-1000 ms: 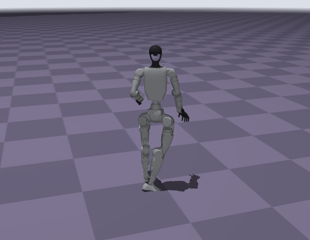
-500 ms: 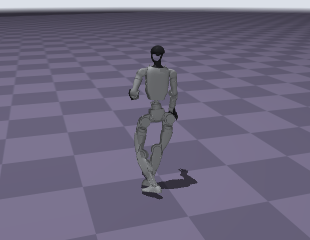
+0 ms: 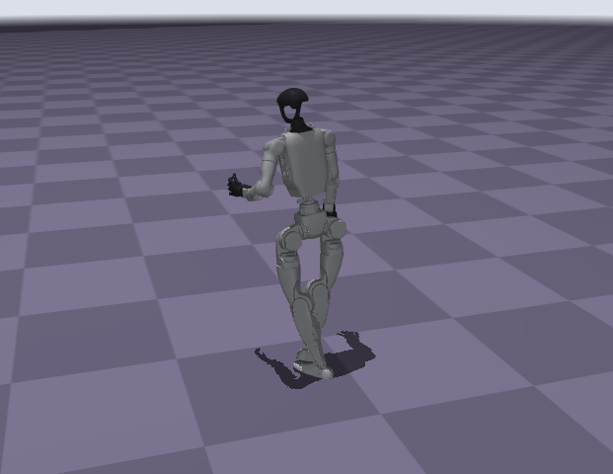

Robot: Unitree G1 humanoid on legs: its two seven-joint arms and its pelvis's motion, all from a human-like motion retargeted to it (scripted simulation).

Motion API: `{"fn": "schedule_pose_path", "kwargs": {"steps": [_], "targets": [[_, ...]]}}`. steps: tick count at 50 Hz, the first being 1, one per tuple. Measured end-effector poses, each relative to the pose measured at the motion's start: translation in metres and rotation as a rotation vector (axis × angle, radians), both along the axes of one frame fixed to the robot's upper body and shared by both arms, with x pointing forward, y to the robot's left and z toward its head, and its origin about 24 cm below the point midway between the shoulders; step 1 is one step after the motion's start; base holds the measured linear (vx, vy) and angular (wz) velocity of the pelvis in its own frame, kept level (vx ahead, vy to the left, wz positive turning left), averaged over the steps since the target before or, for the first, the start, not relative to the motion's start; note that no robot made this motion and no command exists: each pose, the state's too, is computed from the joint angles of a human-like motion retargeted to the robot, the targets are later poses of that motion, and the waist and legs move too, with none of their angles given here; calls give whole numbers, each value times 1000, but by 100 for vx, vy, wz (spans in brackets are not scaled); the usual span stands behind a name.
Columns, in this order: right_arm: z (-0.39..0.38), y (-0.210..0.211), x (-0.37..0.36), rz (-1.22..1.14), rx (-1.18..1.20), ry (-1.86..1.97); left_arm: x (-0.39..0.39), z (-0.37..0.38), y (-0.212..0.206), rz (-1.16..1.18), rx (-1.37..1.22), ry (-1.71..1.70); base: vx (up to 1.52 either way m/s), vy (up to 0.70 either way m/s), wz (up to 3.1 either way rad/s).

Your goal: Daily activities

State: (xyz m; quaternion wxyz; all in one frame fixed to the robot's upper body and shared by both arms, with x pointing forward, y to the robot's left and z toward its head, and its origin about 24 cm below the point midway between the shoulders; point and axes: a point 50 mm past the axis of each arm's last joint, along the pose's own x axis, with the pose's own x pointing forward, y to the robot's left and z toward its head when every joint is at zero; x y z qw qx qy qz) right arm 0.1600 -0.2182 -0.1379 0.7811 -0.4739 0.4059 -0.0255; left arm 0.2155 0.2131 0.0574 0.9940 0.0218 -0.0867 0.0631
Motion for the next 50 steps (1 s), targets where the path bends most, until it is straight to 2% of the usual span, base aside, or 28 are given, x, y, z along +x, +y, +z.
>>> {"fn": "schedule_pose_path", "kwargs": {"steps": [9, 19, 25, 30, 38, 50], "targets": [[-1, 9, -1, 10, 55, -1, 7, 63, 9, -96, 276, -262, -20, 8, 79], [-7, 29, -12, -32, 164, -4, -17, 204, -19, -125, 590, -1032, -19, 1, 43], [-9, 41, -17, -37, 234, -4, -54, 255, -43, -84, 643, -1501, -10, 0, 26], [-9, 47, -15, -39, 274, -16, -72, 272, -55, -58, 607, -1732, -4, 0, 8], [-9, 55, -14, -52, 312, -27, -75, 278, -62, -68, 550, -1817, 0, 0, 0], [-5, 48, -13, -90, 231, -108, -65, 265, -48, -52, 404, -1671, 3, -6, 2]]}}
